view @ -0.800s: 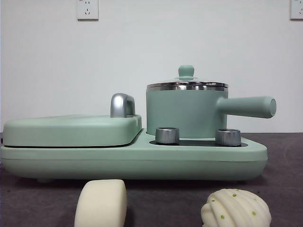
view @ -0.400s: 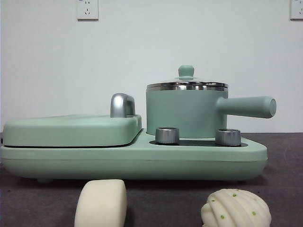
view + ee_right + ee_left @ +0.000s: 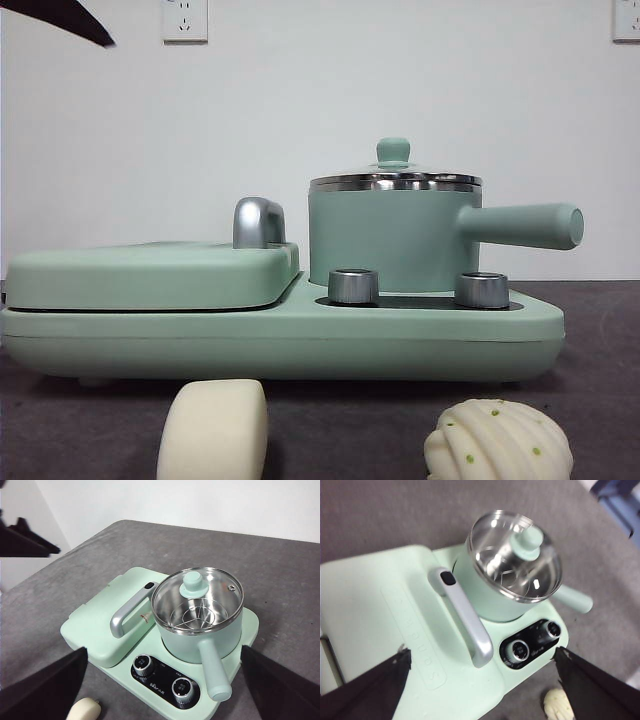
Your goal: Put the buns in a small steamer
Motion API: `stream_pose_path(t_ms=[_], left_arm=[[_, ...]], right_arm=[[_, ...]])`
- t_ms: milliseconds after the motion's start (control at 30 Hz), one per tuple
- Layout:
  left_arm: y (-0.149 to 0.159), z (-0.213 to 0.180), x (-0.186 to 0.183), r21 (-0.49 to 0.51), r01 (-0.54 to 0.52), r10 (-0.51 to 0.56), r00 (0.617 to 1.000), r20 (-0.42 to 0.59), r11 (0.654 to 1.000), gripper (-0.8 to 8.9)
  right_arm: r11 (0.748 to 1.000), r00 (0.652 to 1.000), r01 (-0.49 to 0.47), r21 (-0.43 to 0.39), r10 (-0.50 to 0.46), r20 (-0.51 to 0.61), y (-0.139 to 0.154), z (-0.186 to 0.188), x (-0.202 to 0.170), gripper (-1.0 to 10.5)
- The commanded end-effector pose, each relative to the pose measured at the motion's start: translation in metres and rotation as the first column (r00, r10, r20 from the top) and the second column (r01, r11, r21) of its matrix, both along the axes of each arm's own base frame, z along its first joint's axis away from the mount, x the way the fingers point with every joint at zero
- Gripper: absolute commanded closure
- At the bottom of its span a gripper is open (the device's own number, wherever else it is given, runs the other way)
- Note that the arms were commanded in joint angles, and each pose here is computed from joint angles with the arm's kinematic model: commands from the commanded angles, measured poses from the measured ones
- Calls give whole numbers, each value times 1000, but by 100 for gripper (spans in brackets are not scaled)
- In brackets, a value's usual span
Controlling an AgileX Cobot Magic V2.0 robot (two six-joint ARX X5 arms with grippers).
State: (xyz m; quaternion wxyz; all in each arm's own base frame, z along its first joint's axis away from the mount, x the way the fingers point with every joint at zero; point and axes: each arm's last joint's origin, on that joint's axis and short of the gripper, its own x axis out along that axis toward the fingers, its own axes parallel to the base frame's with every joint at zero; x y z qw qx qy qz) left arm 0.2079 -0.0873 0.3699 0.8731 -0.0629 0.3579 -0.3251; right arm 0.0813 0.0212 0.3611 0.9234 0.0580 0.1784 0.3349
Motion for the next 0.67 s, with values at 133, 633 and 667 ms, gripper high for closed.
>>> stream_pose_path(t_ms=[133,633,667], left_arm=[[-27,7,45,50,67,-63,995,-80,996,345],[-111,-19,131,125,225,-192,954,-231,966,345],[-116,-17,133,126,233,-199,952,-232,964,345]], right_arm=[[1000,1000,1,10,-1,11,0,5,-1,459],[1000,1000,1,10,-1,11,0,5,-1,459],[1000,1000,1,10,-1,11,0,5,-1,459]])
